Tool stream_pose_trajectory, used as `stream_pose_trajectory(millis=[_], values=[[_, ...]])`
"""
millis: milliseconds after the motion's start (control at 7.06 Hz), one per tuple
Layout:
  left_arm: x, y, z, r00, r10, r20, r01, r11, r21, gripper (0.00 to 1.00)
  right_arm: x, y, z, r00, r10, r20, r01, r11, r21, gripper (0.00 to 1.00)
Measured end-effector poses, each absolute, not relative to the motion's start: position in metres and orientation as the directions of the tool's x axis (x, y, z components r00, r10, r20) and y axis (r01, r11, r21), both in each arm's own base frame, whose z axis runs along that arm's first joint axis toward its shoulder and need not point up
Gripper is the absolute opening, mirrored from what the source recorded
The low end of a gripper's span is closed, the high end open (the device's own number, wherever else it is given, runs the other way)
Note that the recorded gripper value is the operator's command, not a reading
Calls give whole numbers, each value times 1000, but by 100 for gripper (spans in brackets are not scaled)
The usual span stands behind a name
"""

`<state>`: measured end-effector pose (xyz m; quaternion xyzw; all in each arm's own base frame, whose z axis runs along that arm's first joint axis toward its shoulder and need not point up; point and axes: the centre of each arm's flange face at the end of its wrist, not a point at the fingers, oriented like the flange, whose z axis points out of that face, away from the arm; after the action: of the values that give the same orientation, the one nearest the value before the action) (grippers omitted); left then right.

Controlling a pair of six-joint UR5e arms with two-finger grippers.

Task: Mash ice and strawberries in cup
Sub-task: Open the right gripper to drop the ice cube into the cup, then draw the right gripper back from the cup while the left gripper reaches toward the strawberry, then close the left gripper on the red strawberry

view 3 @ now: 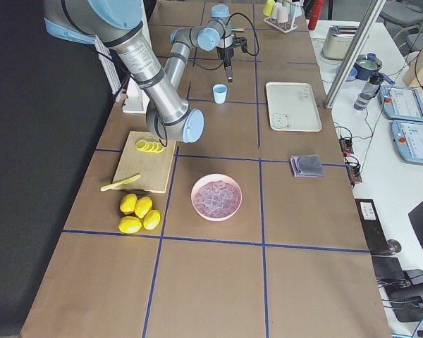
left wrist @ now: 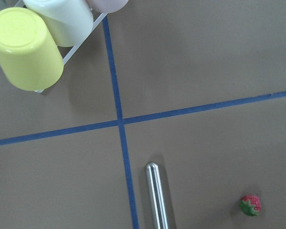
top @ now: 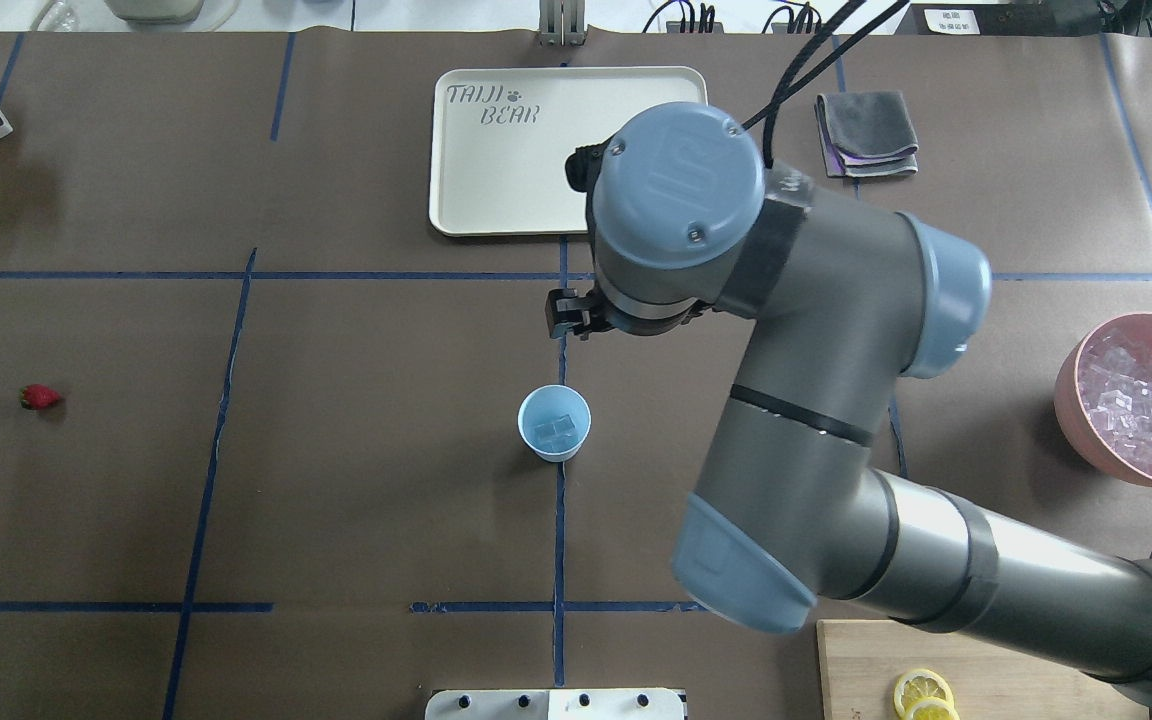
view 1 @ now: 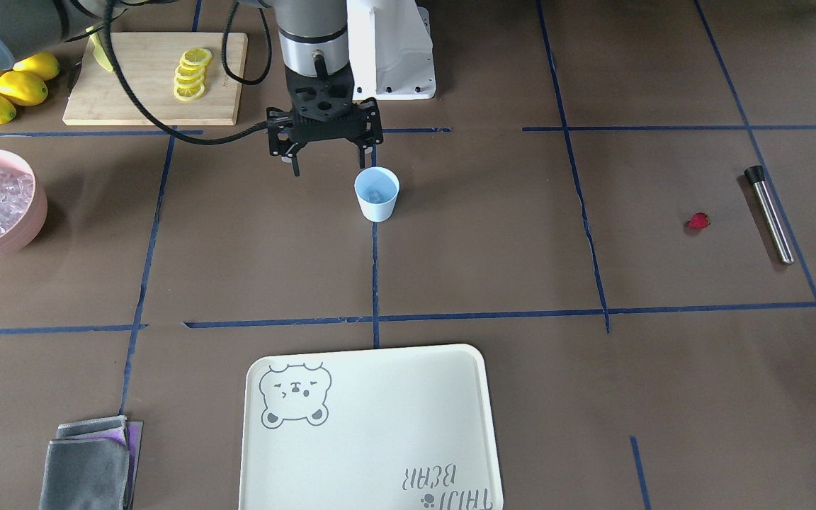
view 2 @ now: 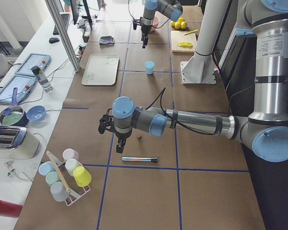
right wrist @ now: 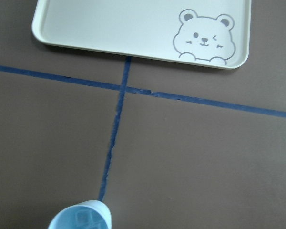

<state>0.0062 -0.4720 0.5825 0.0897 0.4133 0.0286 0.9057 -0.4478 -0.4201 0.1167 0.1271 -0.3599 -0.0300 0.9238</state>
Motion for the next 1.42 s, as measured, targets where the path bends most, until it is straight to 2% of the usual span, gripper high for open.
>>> stream_pose_trajectory(millis=[708,991,1416], values=[[154,-417,589,662,5,-750,166,974,153,98,-285,-465,211,735,-206,646,43,965,259,99],[205,-402,595,668,-35,-743,215,966,147,97,-273,-466,231,723,-218,656,49,963,267,99],[228,-396,611,687,-47,-725,218,965,144,97,-269,-463,250,705,-230,671,40,958,285,99]])
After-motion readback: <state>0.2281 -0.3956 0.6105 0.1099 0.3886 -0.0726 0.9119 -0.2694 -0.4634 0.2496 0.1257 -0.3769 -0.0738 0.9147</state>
